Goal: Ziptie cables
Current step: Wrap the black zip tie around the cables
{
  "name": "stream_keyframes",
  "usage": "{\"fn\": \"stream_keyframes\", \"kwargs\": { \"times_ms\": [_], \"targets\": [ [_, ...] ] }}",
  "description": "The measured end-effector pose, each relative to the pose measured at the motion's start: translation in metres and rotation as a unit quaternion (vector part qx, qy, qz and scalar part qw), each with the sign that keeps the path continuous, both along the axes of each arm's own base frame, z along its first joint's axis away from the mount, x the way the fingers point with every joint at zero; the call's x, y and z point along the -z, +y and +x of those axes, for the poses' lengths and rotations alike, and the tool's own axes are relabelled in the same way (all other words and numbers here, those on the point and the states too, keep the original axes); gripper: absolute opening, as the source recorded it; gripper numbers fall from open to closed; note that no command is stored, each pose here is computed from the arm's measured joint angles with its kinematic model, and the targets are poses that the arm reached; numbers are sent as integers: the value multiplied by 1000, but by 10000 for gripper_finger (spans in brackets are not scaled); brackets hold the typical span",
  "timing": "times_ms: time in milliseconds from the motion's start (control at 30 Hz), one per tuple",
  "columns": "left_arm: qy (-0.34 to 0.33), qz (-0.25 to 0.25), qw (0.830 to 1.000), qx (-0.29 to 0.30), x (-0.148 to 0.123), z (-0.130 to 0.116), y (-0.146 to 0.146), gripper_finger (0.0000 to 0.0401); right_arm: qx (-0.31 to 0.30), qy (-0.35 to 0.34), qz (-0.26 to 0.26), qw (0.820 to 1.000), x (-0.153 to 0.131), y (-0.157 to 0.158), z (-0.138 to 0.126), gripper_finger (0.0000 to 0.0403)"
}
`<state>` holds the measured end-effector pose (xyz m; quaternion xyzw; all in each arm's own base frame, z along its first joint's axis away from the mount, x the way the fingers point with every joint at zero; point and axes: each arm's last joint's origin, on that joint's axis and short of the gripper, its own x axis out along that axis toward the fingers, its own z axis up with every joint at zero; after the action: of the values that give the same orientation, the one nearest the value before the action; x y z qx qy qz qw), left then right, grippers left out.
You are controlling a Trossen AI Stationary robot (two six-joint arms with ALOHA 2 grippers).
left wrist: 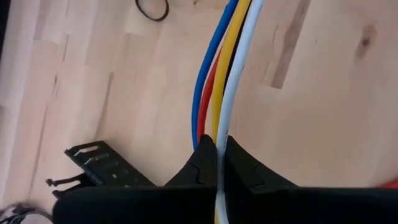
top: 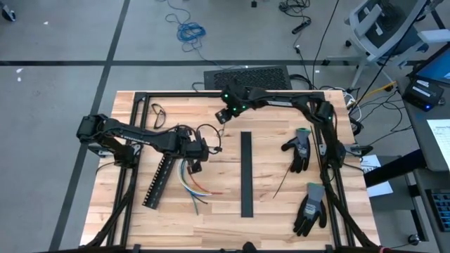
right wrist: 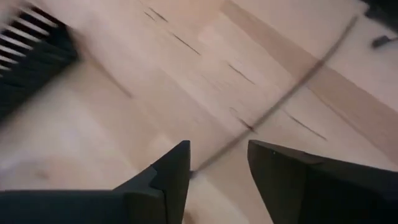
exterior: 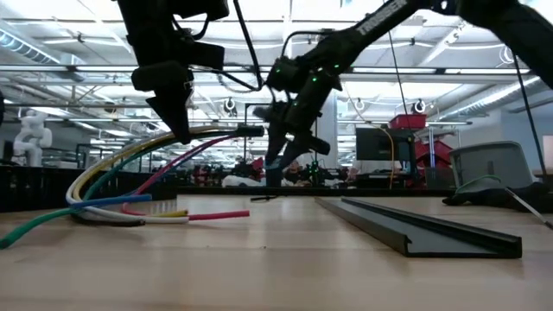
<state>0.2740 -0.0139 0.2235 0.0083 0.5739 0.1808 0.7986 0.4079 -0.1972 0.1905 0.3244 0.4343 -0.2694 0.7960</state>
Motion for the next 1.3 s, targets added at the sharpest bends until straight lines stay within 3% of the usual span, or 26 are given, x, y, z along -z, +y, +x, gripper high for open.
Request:
{"fn": "stream_keyframes", "kwargs": {
  "times_ms": [200, 300, 467, 567, 733, 1000, 1300],
  "targets": [
    [9, 14, 999, 28, 0, 0, 0, 13, 21, 36, -20, 999, 11, 4, 9, 150],
    [14, 19, 999, 42, 0, 0, 0, 14, 62, 13, 9, 998, 12, 12, 16, 154],
    [18, 24, 998, 61, 0, 0, 0, 15, 62, -14, 41, 997, 7, 20, 21, 155],
    [20, 24, 997, 67, 0, 0, 0, 15, 80, 20, 37, 996, 10, 27, 18, 155],
    [20, 22, 997, 67, -1, 0, 0, 16, 163, 87, 21, 983, 15, 37, 9, 155],
    [18, 16, 998, 65, 0, 0, 0, 16, 200, 18, 46, 979, 12, 28, 17, 155],
    [17, -1, 998, 56, 0, 0, -1, 17, 211, 25, 96, 972, 48, 29, 28, 155]
  ]
}}
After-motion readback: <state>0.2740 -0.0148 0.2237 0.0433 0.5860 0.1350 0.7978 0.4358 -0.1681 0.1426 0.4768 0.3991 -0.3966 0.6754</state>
